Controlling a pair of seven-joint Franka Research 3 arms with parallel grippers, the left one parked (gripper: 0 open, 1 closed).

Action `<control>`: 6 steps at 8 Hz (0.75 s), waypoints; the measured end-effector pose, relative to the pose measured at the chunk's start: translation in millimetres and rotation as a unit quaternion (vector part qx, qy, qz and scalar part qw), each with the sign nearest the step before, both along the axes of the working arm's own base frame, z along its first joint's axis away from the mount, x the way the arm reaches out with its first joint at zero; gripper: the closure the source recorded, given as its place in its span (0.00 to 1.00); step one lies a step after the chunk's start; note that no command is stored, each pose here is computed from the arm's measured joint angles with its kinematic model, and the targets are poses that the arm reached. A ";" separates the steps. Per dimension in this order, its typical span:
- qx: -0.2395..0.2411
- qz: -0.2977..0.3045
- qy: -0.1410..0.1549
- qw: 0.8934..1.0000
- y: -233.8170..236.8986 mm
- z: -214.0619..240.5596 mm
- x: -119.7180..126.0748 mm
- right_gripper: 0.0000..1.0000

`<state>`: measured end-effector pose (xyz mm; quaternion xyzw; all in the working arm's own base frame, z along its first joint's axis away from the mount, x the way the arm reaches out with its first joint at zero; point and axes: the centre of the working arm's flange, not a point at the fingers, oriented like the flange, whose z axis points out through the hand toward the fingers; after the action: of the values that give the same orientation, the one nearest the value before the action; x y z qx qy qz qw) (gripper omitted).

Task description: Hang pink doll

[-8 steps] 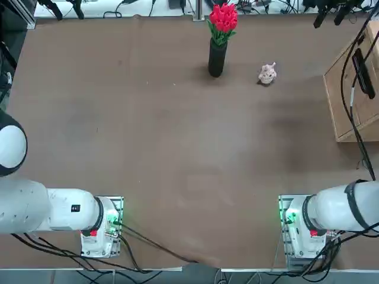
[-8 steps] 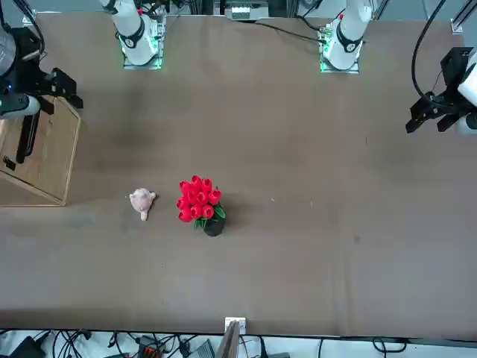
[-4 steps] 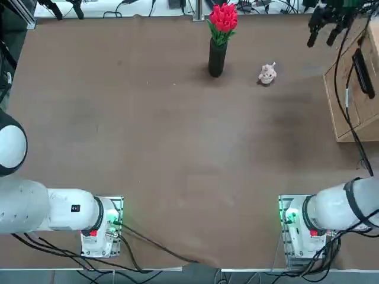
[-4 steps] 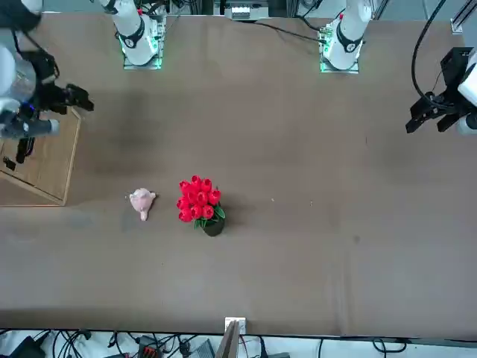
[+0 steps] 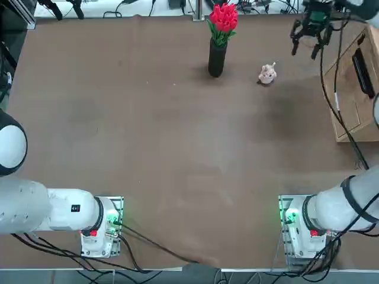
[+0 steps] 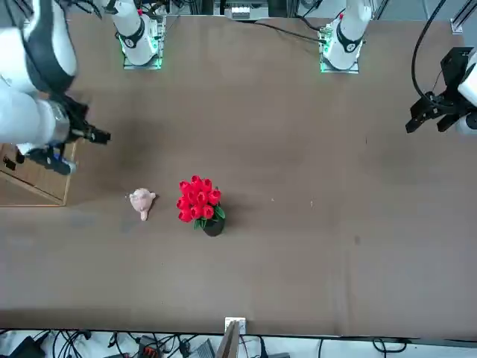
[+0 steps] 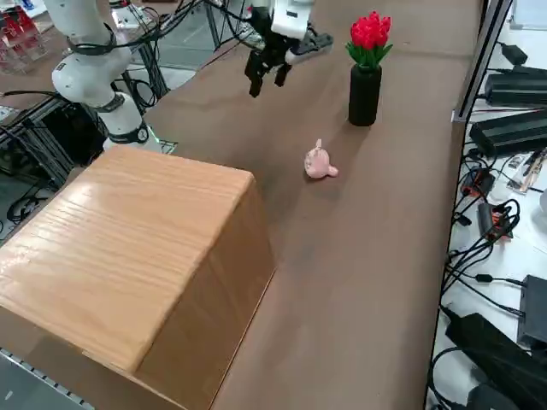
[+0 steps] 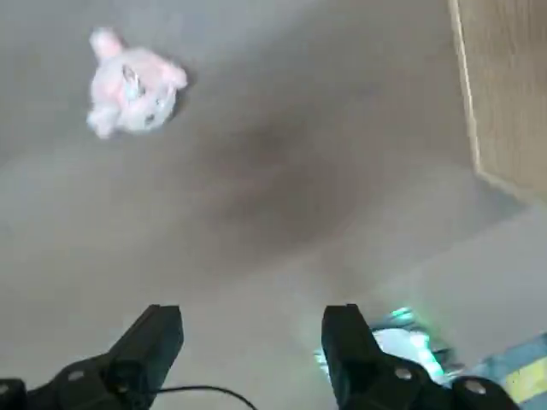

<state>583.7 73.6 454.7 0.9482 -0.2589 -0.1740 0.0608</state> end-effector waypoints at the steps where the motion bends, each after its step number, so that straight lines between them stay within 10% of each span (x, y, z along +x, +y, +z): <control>1: -0.026 -0.060 -0.018 0.998 23.3 -16.2 8.3 0.00; 6: -0.132 -0.264 -0.125 0.947 102.4 -127.9 15.9 0.00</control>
<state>599.6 176.1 326.8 0.8433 -0.5265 -0.0277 0.1044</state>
